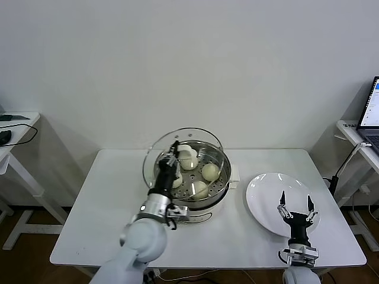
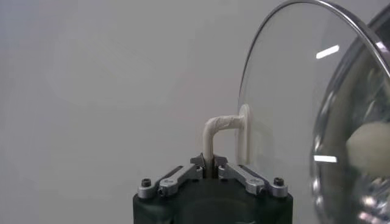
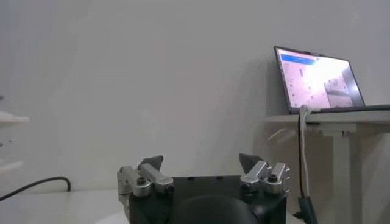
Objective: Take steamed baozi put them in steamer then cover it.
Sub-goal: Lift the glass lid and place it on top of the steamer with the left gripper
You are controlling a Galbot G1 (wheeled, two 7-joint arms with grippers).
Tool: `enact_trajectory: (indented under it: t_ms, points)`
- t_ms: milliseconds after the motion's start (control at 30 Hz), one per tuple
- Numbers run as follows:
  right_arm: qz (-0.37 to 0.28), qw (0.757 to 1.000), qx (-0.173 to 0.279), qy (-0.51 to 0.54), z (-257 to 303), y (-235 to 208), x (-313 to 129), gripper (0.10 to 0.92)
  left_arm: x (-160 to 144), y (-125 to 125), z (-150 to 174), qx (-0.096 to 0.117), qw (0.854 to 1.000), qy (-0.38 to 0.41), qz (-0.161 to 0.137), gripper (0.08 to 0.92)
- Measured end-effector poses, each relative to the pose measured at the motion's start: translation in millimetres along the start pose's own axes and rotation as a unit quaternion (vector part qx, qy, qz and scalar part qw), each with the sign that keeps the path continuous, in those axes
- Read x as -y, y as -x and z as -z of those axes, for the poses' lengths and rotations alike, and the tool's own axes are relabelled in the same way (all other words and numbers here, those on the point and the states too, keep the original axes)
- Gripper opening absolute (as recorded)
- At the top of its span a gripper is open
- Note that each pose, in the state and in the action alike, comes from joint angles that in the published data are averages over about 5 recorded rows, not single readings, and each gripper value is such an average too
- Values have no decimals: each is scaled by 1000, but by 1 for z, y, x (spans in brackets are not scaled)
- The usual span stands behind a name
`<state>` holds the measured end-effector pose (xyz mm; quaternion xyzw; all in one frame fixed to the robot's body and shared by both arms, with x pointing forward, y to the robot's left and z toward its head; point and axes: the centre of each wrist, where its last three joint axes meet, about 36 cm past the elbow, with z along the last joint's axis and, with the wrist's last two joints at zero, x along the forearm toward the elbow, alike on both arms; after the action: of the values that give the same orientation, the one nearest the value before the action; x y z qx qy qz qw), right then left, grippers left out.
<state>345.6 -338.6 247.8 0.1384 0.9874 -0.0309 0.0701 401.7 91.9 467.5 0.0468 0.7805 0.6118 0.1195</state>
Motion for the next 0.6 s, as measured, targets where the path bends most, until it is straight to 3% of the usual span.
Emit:
enact_trajectory:
  t_ms: [200,600]
  points:
    - [0,1000,-2,0,-4,0,-1,823,7,11,17,-3,1000,17,-24,189]
    - [0,1000,-6,-1,-10,0,-4,823,20,30,31,-6,997,68,-46,189]
